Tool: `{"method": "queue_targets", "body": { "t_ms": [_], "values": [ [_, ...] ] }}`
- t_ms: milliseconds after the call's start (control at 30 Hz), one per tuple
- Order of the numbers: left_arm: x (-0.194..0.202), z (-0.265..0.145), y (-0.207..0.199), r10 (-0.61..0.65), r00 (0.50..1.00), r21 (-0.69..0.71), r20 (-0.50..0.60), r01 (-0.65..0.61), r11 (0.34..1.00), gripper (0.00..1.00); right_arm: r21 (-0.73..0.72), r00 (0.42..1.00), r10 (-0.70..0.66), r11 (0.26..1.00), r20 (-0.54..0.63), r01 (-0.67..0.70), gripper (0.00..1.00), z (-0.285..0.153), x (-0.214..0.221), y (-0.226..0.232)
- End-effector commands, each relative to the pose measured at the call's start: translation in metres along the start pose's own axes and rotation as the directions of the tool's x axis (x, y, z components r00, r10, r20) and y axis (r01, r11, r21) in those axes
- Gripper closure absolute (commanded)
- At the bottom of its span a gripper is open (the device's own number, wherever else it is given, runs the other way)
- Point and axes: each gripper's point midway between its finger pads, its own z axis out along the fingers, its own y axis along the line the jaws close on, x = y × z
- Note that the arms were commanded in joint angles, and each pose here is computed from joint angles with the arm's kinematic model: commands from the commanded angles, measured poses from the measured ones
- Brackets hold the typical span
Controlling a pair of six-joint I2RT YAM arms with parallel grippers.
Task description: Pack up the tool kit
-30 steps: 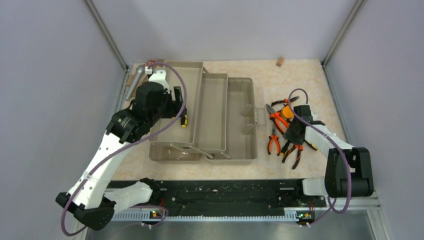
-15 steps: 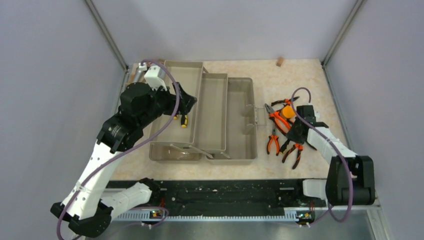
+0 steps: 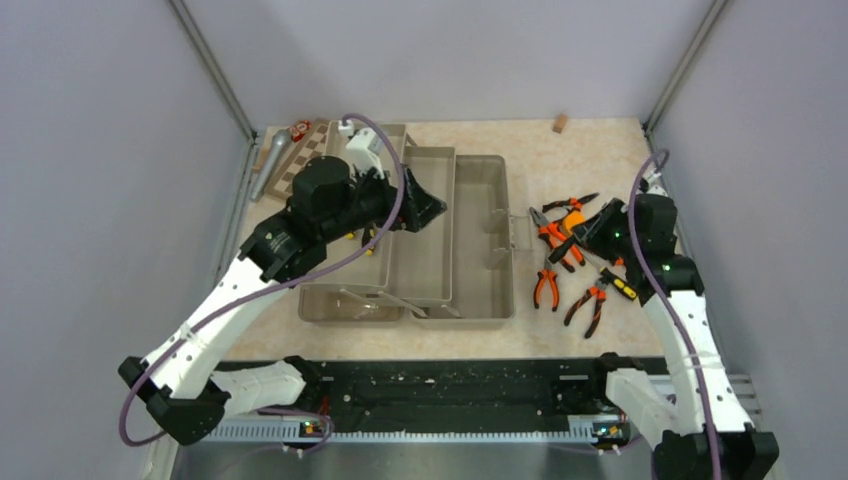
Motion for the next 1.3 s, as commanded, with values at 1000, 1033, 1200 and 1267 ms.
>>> {"method": "queue_targets", "body": {
  "t_ms": [1000,1033,1200,1267],
  "values": [
    [0.059,0.119,-0.124,0.215,0.971,0.238,-0.105,-0.185,0.953,0.32,-0.783,0.997,0.034,0.617,-0.064,-0.071,1.00,-0.146,-0.032,0.193],
    [0.060,0.120,-0.123,0.214,0.971,0.235,-0.107,-0.184,0.954,0.38,-0.784,0.997,0.033,0.617,-0.065,-0.071,1.00,-0.145,-0.031,0.193],
    [0.055,0.114,-0.122,0.216,0.972,0.222,-0.098,-0.190,0.956,0.92,-0.770,0.998,0.026,0.635,-0.061,-0.064,0.99,-0.138,-0.029,0.189],
    [0.051,0.109,-0.118,0.222,0.971,0.199,-0.090,-0.201,0.959,1.00,-0.757,0.998,0.019,0.652,-0.053,-0.053,0.90,-0.134,-0.028,0.186]
  ]
}}
